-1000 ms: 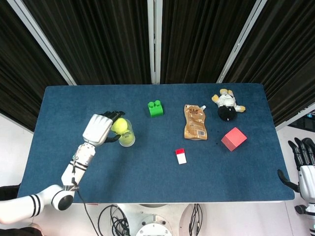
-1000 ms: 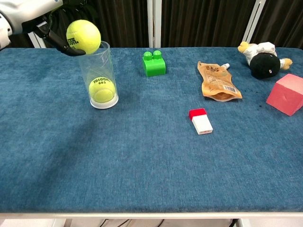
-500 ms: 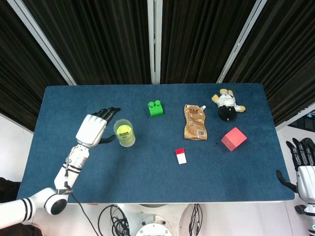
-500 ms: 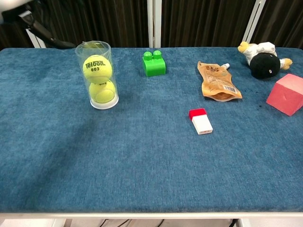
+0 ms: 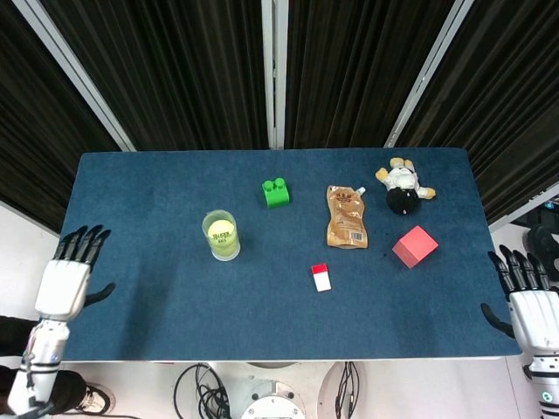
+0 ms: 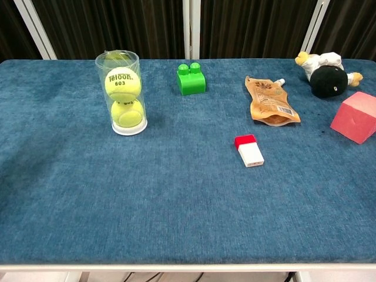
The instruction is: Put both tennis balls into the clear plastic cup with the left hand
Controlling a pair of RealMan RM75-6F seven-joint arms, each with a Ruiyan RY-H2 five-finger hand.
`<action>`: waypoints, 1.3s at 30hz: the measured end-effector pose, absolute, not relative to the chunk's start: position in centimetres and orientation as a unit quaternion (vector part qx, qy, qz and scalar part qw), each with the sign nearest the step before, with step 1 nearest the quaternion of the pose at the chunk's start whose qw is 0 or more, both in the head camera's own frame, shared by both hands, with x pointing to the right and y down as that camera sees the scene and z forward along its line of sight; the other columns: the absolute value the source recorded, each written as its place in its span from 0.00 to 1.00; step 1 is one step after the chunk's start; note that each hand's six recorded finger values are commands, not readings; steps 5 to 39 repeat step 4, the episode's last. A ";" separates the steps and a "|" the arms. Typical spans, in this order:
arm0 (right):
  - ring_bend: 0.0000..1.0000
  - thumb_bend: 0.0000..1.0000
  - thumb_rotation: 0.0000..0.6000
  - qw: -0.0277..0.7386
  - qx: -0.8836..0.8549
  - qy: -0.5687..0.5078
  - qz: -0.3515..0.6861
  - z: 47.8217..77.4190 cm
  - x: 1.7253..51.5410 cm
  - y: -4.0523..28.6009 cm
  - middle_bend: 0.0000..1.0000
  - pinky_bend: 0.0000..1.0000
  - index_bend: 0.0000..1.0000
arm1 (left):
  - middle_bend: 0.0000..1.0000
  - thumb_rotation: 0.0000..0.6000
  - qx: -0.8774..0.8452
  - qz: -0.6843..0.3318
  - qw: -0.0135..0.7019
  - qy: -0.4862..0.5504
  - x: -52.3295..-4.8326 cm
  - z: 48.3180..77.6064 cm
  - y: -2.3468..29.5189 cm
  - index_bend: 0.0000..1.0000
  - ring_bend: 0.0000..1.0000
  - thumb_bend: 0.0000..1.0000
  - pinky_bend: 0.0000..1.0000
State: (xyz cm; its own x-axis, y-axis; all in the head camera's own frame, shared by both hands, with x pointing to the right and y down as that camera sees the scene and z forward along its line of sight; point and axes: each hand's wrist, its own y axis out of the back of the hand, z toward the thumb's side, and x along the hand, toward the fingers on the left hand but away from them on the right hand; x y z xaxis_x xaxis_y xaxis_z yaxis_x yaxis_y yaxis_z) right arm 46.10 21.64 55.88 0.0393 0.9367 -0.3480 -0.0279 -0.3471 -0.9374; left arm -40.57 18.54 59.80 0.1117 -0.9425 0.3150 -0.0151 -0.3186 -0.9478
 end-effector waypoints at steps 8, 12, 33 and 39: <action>0.00 0.18 1.00 0.426 -0.588 -0.363 0.584 56.9 45.7 21.7 0.00 0.00 0.00 | 0.00 1.00 -0.605 -0.565 0.396 0.397 -43.6 59.7 21.7 0.00 0.00 0.10 0.02; 0.00 0.18 1.00 0.426 -0.588 -0.363 0.584 56.9 45.7 21.7 0.00 0.00 0.00 | 0.00 1.00 -0.605 -0.565 0.396 0.397 -43.6 59.7 21.7 0.00 0.00 0.10 0.02; 0.00 0.18 1.00 0.426 -0.588 -0.363 0.584 56.9 45.7 21.7 0.00 0.00 0.00 | 0.00 1.00 -0.605 -0.565 0.396 0.397 -43.6 59.7 21.7 0.00 0.00 0.10 0.02; 0.00 0.18 1.00 0.426 -0.588 -0.363 0.584 56.9 45.7 21.7 0.00 0.00 0.00 | 0.00 1.00 -0.605 -0.565 0.396 0.397 -43.6 59.7 21.7 0.00 0.00 0.10 0.02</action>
